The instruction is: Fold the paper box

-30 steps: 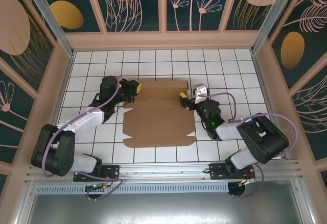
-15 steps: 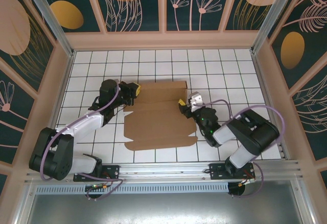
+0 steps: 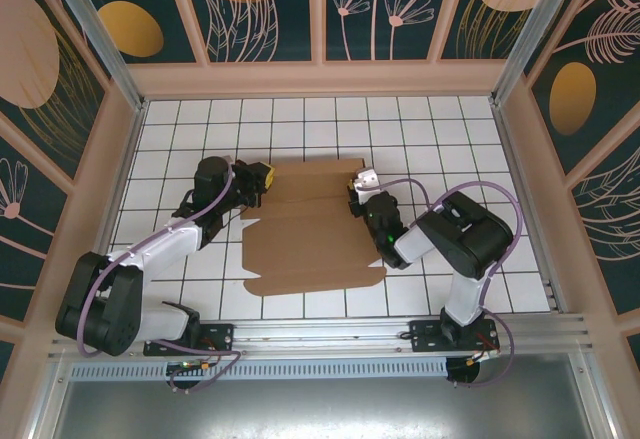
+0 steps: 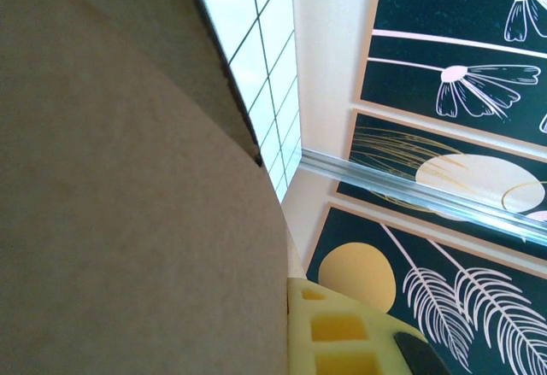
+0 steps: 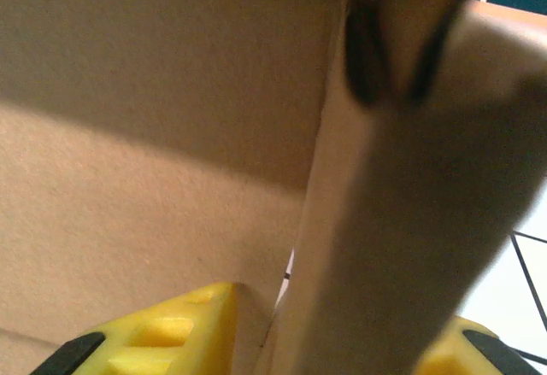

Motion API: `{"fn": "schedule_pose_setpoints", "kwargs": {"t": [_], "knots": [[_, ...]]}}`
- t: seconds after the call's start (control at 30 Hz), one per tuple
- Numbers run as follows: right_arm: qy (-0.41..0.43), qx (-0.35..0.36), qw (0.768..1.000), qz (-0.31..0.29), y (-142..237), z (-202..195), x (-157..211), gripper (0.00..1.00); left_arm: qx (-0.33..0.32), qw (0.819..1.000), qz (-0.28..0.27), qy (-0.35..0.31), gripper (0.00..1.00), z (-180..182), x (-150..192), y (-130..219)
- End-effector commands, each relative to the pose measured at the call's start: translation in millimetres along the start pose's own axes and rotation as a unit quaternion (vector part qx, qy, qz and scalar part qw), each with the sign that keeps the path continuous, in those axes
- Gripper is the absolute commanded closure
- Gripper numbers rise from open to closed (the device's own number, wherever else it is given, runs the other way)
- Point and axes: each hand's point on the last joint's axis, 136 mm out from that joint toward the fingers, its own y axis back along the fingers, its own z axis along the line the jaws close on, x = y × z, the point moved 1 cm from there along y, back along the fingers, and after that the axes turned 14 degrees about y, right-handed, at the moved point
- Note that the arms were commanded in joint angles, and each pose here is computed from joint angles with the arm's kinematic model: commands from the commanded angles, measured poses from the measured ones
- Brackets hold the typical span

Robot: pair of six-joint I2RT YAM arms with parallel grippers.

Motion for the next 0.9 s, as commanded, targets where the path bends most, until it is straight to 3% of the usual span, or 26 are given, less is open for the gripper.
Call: {"fn": "schedule_pose_setpoints", "kwargs": {"t": [0.0,0.3,0.43,0.6,0.87], "knots": [[0.0,0.012,1.0,0.014,2,0,7,0.66,-0.003,1.0,-0.012,0.006,1.0,1,-1,3],[-0.006,0.013,0.999,0.03,5,3,21,0.69,-0.004,1.0,-0.016,0.004,1.0,1,-3,2],[-0.003,0.014,0.999,0.035,-1,7,22,0.84,-0.003,1.0,-0.016,0.006,1.0,1,-3,2],[0.018,0.07,0.996,0.053,-8,3,18,1.0,0.001,1.0,-0.013,0.005,1.0,-1,0,1],[0.044,0.149,0.984,0.091,-13,1,24,1.0,-0.001,1.0,-0.013,0.004,1.0,1,2,0]]}}
